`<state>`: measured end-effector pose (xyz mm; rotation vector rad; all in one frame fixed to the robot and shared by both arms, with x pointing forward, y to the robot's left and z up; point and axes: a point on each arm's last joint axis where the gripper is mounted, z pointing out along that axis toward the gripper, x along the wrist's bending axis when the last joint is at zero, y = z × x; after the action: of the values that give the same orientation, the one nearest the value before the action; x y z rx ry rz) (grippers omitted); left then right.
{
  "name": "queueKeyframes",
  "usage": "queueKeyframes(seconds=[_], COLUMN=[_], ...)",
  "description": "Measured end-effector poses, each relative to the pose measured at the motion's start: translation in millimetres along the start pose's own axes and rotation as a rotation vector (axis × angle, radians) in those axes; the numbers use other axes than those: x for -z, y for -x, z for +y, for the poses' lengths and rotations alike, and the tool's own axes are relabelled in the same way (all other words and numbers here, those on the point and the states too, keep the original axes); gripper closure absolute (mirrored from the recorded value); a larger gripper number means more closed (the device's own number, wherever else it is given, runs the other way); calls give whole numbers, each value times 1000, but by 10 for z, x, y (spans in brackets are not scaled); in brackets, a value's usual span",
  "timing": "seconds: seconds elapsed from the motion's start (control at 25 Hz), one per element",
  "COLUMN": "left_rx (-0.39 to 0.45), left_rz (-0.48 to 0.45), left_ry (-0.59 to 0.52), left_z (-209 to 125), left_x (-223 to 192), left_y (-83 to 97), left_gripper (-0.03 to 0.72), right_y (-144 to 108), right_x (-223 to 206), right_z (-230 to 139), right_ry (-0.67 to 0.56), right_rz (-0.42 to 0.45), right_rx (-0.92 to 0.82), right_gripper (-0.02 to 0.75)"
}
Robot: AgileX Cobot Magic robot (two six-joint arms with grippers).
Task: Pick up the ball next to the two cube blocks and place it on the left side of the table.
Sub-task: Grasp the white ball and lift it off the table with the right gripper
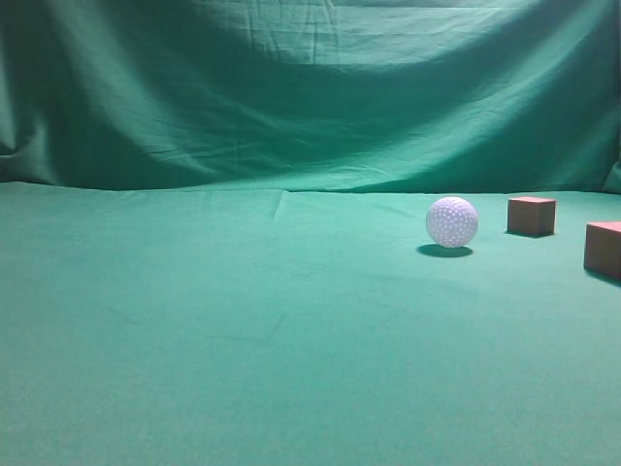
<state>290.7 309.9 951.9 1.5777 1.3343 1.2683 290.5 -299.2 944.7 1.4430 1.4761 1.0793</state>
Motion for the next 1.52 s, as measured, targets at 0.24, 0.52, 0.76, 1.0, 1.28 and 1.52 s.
queueKeyframes(seconds=[0.24, 0.52, 0.76, 1.0, 1.28, 1.52], left_rx=[0, 0, 0, 0, 0, 0], left_rz=[0, 0, 0, 0, 0, 0], left_ry=[0, 0, 0, 0, 0, 0], left_z=[0, 0, 0, 0, 0, 0], left_x=[0, 0, 0, 0, 0, 0], left_y=[0, 0, 0, 0, 0, 0], left_gripper=[688, 688, 688, 688, 688, 688], right_y=[0, 0, 0, -21, -113, -50], right_x=[0, 0, 0, -2, 199, 397], right_z=[0, 0, 0, 59, 572, 1231], right_ry=[0, 0, 0, 76, 560, 265], right_rz=[0, 0, 0, 25, 151, 40], right_rx=[0, 2, 2, -33, -69, -81], right_gripper=[738, 738, 738, 738, 738, 738])
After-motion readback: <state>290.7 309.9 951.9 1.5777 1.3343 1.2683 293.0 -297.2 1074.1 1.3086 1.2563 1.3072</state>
